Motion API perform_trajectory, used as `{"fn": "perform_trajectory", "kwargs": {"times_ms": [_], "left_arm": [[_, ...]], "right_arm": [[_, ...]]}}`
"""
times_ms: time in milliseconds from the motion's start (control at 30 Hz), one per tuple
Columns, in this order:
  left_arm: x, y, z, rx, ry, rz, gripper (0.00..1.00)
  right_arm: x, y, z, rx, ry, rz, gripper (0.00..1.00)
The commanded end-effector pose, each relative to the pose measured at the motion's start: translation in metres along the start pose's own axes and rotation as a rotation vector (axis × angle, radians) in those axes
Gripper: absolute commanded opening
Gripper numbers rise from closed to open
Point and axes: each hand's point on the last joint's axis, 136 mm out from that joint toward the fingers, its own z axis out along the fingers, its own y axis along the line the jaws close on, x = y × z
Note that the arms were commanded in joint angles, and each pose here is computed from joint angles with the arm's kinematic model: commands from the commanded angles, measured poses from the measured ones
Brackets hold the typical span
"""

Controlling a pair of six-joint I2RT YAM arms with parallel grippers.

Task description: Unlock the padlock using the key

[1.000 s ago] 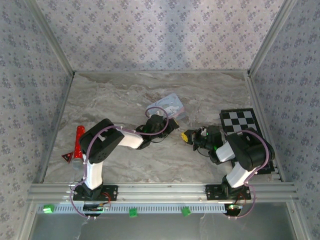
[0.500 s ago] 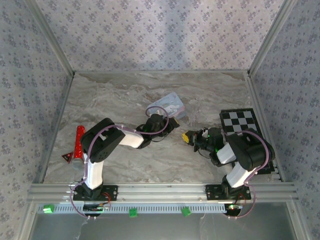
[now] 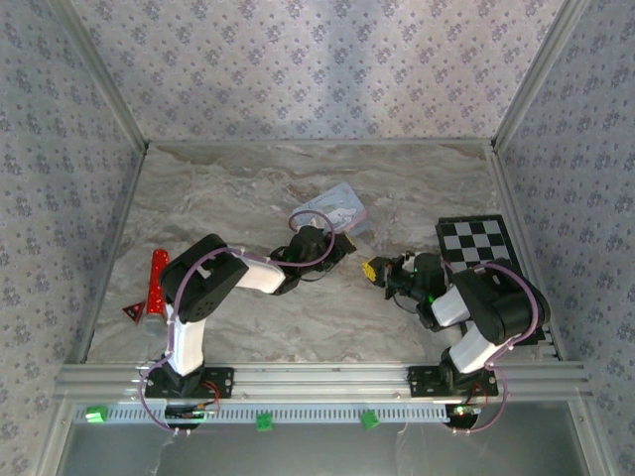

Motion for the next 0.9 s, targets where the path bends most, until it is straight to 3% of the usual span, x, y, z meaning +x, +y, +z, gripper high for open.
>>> {"fn": "perform_trajectory", "kwargs": {"times_ms": [0, 867], "left_arm": [[0.026, 0.066, 0.000, -0.185, 0.103, -0.164, 0.15], [0.029, 0.064, -0.001, -0.186, 0.116, -0.167, 0.14]], "right_arm": [[-0.002, 0.019, 0.003, -0.059, -0.009, -0.022, 0.00], [-0.001, 0.013, 0.016, -0.051, 0.000, -0.012, 0.00]]}}
